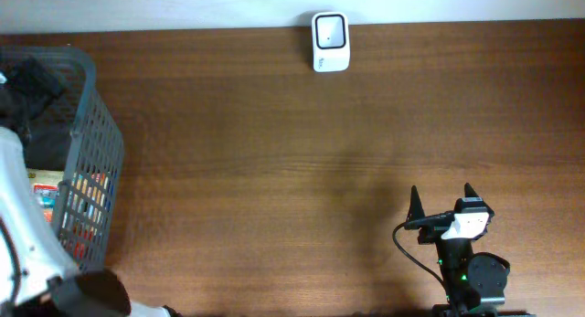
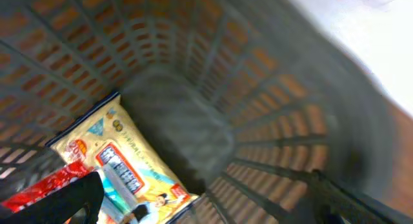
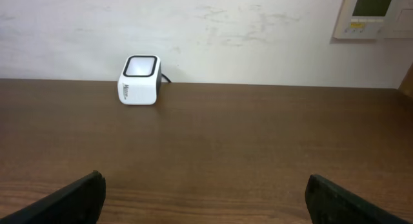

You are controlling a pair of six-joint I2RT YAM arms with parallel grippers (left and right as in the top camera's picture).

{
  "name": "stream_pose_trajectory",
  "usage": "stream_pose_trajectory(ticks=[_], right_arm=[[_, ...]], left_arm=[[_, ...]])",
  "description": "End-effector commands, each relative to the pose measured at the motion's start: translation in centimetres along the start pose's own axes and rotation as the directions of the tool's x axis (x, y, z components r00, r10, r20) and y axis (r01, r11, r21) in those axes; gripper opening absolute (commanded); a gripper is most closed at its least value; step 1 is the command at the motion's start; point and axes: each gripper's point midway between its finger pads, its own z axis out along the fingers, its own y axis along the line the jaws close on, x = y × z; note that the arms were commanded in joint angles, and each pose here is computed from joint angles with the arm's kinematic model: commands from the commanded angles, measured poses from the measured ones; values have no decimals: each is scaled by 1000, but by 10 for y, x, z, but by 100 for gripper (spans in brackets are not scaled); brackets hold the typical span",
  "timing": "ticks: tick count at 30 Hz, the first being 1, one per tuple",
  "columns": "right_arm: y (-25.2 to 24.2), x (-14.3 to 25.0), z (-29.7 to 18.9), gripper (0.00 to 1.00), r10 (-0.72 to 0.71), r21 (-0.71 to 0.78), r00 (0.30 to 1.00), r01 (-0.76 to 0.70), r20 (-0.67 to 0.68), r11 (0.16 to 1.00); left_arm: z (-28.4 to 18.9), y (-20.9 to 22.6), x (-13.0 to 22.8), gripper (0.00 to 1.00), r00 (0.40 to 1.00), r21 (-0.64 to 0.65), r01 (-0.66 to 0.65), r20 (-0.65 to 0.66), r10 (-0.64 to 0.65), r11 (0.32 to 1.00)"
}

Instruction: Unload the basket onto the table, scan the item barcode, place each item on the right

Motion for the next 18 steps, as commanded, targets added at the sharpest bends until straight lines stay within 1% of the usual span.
stream_pose_trajectory(ticks=[1,2,4,5,6,8,10,13,15,16,17,18], right_arm=[[0,3,0,98,4,0,1000,-4,-5,1000],[0,3,0,99,3,0,1000,-3,-4,1000],[0,3,0,99,4,0,1000,-4,-5,1000],[0,3,0,99,3,0,1000,-3,-4,1000],[0,3,0,99,3,0,1000,-3,-4,1000],[0,3,0,99,3,0,1000,-3,-4,1000],[0,3,0,99,4,0,1000,-4,-5,1000],[0,3,0,98,4,0,1000,-4,-5,1000],[0,3,0,99,3,0,1000,-3,-4,1000],[0,3,0,99,3,0,1000,-3,-4,1000],[0,3,0,98,4,0,1000,-4,-5,1000],[0,3,0,99,3,0,1000,-3,-4,1000]], left_arm=[[37,24,6,99,997,-104,24,-66,-31,994],[41,33,5,99,996,-121,57,-68,-65,991],[42,62,2,99,983,-165,166,-55,-177,972],[41,79,5,99,969,-190,224,-64,-239,956],[44,96,18,99,956,-230,243,-107,-273,942],[56,104,42,99,940,-269,232,-186,-286,935],[80,109,73,99,916,-303,218,-265,-302,928],[109,114,108,99,882,-340,232,-321,-344,911],[120,115,124,99,872,-340,231,-344,-349,912],[126,116,130,97,872,-341,230,-344,-349,911],[134,117,141,89,863,-350,243,-347,-367,905],[138,118,148,87,860,-352,241,-355,-367,904]])
